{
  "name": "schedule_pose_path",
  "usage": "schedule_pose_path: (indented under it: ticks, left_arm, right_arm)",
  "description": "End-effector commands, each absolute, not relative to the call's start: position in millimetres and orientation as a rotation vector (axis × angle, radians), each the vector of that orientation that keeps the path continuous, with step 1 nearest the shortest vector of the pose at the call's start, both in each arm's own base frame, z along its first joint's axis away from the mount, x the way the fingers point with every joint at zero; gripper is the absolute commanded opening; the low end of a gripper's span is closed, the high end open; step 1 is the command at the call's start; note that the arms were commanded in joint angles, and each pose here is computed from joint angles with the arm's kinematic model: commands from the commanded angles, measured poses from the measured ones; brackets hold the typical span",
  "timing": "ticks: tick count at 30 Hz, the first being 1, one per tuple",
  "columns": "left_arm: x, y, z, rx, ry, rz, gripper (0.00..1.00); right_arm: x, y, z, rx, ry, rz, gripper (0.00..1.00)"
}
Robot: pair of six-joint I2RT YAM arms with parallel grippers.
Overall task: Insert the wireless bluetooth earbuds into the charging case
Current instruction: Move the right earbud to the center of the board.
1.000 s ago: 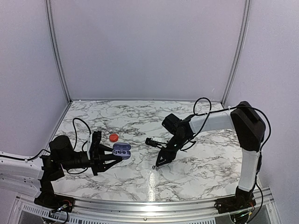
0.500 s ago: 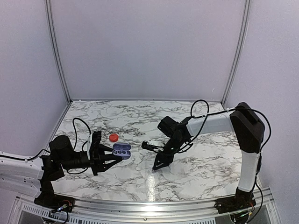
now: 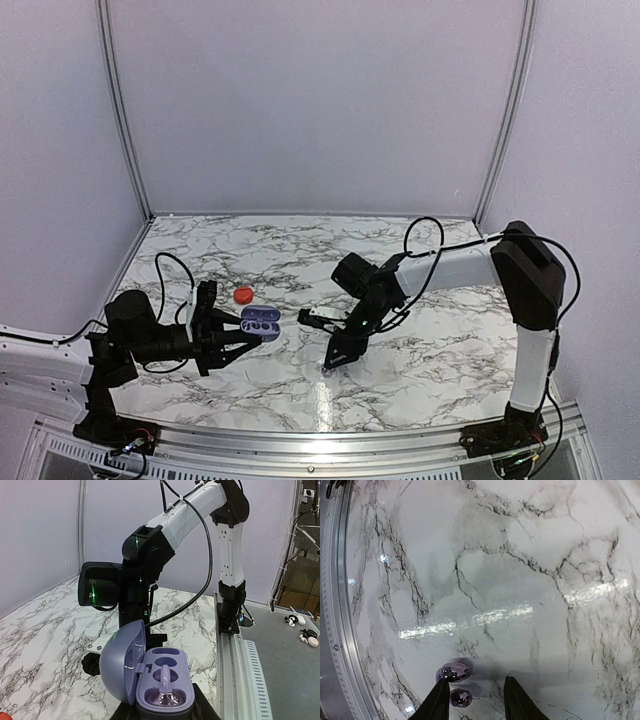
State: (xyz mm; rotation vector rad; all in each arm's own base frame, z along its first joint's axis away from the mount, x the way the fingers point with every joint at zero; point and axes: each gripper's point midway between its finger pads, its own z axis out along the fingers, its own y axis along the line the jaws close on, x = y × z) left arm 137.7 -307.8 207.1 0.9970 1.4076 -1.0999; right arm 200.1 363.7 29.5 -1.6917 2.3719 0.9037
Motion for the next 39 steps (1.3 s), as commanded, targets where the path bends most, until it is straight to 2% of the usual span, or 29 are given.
schedule_pose_path:
  ticks: [1, 7, 16, 22, 29, 39]
  left_arm:
    - [135.5, -304.9, 221.7, 0.979, 1.343, -1.111, 0.0]
    - [136.4, -303.7, 222.3, 0.972, 1.341, -1.104, 0.0]
    - [137.8, -301.6, 225.1, 0.956, 1.338, -1.097, 0.0]
    - [138.5, -300.7, 225.8, 0.949, 1.337, -1.092, 0.0]
    - [139.3, -302.4, 226.1, 0.954, 1.336, -1.09, 0.0]
    - [139.7, -303.0, 225.2, 0.958, 1.338, -1.087, 0.0]
  right_arm:
    - [198.2, 367.0, 26.3, -1.705, 2.391, 0.862, 0.37]
    - [214.7, 374.4, 27.1, -1.698, 2.362, 0.771, 0.33]
    - [251.3, 372.0, 58.6, -1.578, 2.305, 0.535, 0.34]
    - [233.9, 360.3, 94.1, -1.359, 2.337, 0.657, 0.39]
    - [211.3, 342.9, 96.7, -0.966, 2.481, 0.827, 0.39]
    - [202.9, 342.1, 64.8, -0.764, 2.615, 0.766, 0.29]
